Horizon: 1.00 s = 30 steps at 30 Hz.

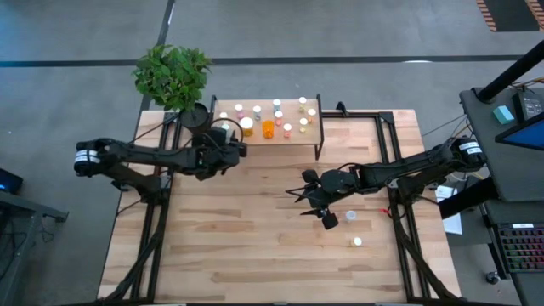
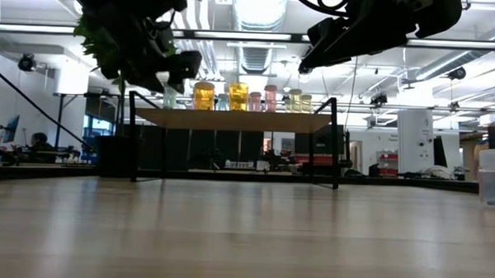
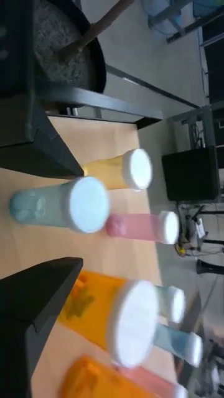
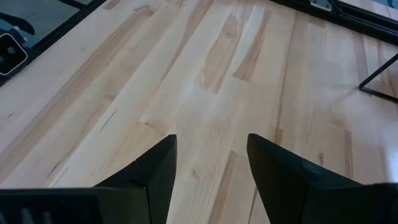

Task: Pick and place medicine bottles onto shelf by color
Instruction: Put the transparent pill bottle on the shelf

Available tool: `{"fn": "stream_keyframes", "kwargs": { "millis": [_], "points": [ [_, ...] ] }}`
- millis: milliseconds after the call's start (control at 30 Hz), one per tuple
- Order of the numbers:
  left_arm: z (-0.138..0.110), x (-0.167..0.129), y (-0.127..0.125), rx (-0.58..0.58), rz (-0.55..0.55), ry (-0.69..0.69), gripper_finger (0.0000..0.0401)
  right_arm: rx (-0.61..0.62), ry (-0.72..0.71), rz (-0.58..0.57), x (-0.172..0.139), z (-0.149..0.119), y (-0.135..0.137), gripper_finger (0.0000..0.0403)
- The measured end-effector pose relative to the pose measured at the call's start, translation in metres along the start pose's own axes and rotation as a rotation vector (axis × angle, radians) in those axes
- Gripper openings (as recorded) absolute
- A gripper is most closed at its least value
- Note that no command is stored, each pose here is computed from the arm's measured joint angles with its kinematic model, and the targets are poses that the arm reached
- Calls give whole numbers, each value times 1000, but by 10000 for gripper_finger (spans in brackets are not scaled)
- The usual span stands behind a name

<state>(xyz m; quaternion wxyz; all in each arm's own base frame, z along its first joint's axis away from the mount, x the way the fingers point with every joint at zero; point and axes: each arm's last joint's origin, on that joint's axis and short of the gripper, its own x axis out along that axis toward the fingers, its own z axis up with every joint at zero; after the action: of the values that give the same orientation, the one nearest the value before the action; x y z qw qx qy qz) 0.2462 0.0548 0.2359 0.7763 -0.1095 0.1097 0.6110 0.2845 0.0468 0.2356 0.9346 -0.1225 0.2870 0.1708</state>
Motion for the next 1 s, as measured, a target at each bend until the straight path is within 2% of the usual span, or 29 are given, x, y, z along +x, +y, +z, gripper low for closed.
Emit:
{"fn": "stream_keyframes", "kwargs": {
  "millis": [433, 533, 667, 733, 867, 1000],
  "points": [
    [39, -27, 26, -42, -86, -64, 202, 0, 0, 0, 0, 0, 0, 187],
    [47, -38, 31, -54, -171, -65, 202, 0, 0, 0, 0, 0, 0, 187],
    [52, -56, 33, -64, -344, -33, 202, 27, 0, 0, 0, 0, 0, 187],
    [51, -65, 31, -48, -433, -16, 202, 101, -1, -2, 0, 0, 0, 187],
    [50, -84, 22, -19, -614, -12, 202, 345, 21, 4, -3, 2, 0, 187],
    [49, -105, 11, 26, -783, -47, 202, 574, 173, 104, -22, 9, 5, 187]
  ]
}}
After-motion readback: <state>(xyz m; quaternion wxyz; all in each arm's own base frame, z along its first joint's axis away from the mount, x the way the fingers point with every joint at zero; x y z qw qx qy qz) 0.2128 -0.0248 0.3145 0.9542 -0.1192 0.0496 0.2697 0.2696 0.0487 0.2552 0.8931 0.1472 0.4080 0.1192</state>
